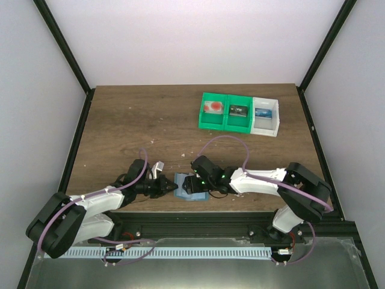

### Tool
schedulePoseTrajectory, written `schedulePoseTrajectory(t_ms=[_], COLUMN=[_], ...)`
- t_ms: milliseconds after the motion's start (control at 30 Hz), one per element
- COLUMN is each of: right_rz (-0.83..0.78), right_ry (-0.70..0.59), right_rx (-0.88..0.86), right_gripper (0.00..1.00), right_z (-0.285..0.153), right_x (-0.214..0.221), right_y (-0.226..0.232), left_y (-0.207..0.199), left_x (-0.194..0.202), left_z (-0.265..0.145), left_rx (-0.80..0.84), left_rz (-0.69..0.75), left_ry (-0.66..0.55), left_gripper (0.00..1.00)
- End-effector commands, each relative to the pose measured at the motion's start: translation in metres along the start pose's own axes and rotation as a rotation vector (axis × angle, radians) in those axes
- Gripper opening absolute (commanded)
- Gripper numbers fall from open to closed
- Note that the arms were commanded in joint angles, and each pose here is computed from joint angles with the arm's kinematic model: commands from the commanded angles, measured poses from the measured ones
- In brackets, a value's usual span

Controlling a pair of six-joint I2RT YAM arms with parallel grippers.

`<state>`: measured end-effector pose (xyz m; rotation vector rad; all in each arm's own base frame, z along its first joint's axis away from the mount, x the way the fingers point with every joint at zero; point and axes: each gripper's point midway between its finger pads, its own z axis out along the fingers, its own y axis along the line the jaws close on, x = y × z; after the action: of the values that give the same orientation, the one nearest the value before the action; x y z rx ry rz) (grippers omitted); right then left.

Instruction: Take the credit cards out of the card holder

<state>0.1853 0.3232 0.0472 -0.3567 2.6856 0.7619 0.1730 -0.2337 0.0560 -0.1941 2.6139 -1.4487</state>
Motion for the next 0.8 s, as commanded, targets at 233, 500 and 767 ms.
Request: schedulePoseTrajectory(t_ms=[233, 500, 767], right_rz=[0.043, 0.030, 0.022], right_ry=[-0.083, -0.138, -0.043], right_rx=[0.124, -0.177, -0.178], right_gripper=[0.65, 0.66, 0.66], right_z=[-0.034, -0.060, -0.028], right_x=[-0.016, -0.031, -0.014], right_y=[-0.015, 0.046, 0.046], left_y=[-0.010, -0.009, -0.011], left_x=[0.000, 0.000, 0.000], left_z=[0.000, -0.002, -0.003], left_rx=[0.024, 0.028, 0.029], left_rz=[0.019, 0.016, 0.021], left_ry=[0.010, 0.002, 0.000], left_gripper=[0.00, 0.00, 0.00])
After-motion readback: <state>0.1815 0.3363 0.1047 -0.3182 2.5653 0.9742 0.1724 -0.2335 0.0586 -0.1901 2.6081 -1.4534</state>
